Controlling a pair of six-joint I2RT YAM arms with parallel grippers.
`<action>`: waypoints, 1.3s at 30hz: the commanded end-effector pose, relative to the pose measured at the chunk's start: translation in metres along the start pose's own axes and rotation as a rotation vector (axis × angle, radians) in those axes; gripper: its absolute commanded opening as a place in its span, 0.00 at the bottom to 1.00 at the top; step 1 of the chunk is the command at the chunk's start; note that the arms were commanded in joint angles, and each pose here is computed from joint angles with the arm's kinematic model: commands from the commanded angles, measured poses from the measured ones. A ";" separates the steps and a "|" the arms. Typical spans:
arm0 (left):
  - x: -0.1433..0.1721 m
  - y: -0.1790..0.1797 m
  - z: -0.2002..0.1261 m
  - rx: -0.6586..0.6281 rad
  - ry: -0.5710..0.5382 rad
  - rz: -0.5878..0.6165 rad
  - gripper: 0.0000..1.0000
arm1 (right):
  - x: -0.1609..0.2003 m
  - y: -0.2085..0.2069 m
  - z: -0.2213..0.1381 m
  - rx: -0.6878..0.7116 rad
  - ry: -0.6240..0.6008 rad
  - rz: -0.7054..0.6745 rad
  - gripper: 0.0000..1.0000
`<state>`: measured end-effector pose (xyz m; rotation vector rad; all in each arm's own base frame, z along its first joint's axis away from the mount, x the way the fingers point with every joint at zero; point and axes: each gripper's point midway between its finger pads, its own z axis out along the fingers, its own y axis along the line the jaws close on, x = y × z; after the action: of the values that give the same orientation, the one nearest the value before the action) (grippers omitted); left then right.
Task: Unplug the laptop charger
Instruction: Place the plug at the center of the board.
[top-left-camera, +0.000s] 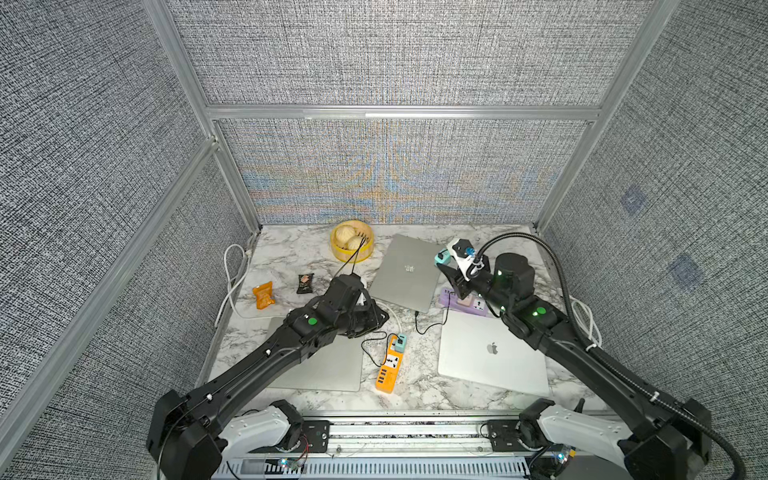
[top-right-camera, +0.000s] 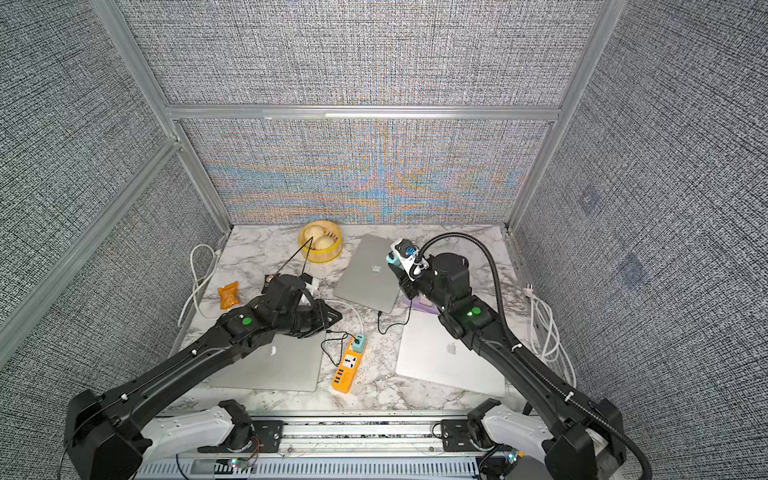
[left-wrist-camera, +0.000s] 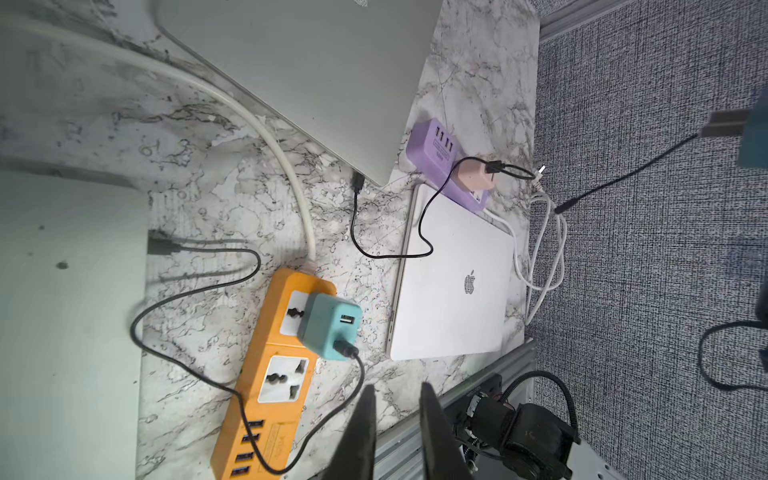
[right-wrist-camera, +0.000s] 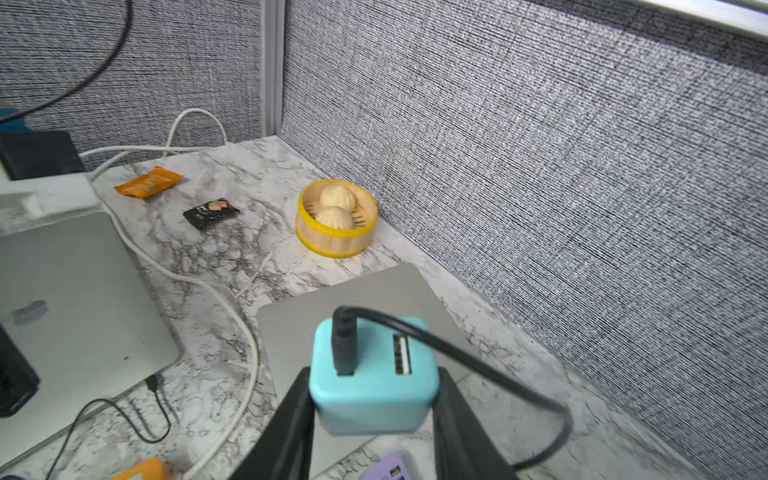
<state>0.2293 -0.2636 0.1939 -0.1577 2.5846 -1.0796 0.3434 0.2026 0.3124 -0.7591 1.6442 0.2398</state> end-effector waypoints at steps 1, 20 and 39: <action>-0.008 -0.024 0.008 0.066 0.031 0.057 0.21 | 0.010 -0.019 0.003 0.012 0.053 0.001 0.11; -0.100 -0.108 0.123 0.333 0.089 0.045 0.23 | 0.134 -0.109 0.032 0.074 0.517 0.080 0.11; -0.110 -0.083 0.204 0.296 0.157 -0.016 0.24 | 0.221 -0.109 0.051 -0.075 0.915 0.061 0.11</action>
<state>0.4017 -0.4326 0.1513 -0.0419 2.5130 -1.5142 0.4512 0.0743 0.1298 -0.9037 2.4710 -0.0278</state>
